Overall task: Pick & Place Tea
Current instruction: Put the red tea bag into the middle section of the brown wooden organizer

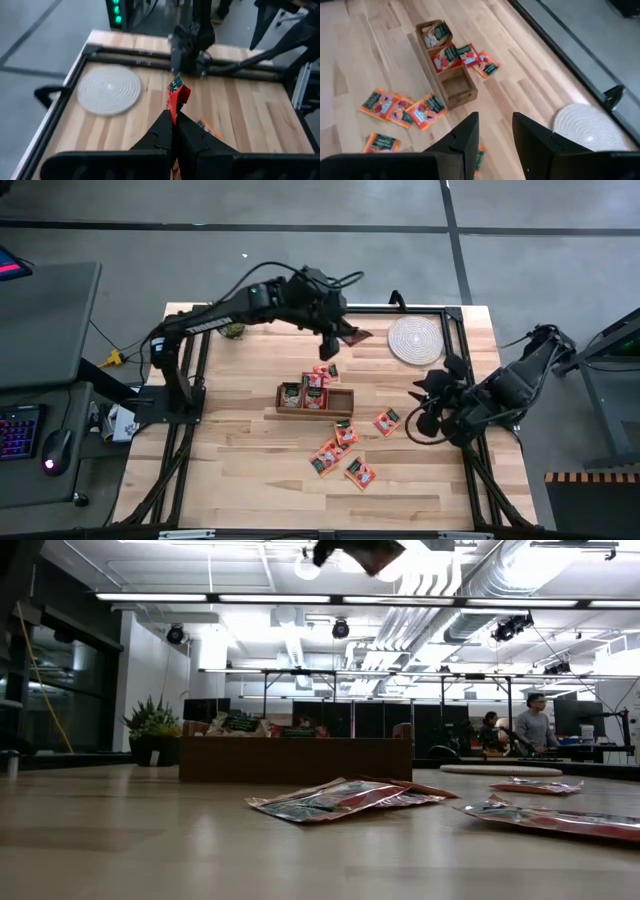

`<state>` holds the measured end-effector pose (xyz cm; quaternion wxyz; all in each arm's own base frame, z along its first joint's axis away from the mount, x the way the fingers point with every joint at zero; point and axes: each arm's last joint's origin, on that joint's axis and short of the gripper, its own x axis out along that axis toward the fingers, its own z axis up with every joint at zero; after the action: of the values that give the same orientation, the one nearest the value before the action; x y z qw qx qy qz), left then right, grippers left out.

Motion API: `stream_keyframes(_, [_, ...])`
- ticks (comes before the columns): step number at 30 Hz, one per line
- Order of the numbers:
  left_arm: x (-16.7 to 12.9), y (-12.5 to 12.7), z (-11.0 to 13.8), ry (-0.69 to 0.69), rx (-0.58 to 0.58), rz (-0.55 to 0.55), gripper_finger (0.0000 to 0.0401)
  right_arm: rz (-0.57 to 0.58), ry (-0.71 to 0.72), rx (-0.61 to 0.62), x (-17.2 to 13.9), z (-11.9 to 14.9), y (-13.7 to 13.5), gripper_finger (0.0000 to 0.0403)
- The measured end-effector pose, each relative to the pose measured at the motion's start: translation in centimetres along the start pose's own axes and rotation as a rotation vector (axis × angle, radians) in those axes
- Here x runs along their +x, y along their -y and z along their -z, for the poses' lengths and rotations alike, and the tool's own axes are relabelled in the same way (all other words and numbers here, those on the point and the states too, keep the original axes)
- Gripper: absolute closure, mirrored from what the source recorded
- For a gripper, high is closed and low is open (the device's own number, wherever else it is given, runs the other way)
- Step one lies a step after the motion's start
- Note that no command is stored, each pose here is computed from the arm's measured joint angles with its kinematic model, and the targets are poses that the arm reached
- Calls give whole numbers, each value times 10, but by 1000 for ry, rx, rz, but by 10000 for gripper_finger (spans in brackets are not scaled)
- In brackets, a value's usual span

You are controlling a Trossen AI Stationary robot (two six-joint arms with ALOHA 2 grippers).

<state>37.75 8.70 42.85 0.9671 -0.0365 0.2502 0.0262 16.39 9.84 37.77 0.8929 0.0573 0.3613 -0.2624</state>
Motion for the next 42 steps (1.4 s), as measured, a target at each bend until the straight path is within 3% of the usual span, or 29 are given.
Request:
stream_keyframes(6, [-36, -10, -14, 137, -15, -46, 401, -40, 27, 74, 17, 18, -5, 288])
stream_keyframes(10, [-41, -8, -10, 246, -42, -38, 401, -58, 62, 110, 24, 24, -7, 288])
stream_keyframes(15, [-25, -2, 34, 282, -124, -4, 401, -73, 73, 130, 29, 28, -9, 289])
stream_keyframes(24, [-22, 4, 133, 415, -299, -7, 401, -77, 85, 145, 28, 27, -8, 289])
stream_keyframes(29, [-12, 5, 168, 359, -382, -37, 401, -78, 92, 153, 28, 26, -8, 289])
stream_keyframes(35, [10, 16, 195, 268, -430, -94, 401, -74, 112, 162, 28, 25, -9, 289])
stream_keyframes(39, [13, 28, 207, 435, -499, -61, 401, -79, 113, 188, 28, 25, -9, 289])
stream_keyframes(42, [16, 34, 233, 445, -562, -54, 401, -85, 115, 196, 28, 25, -10, 289])
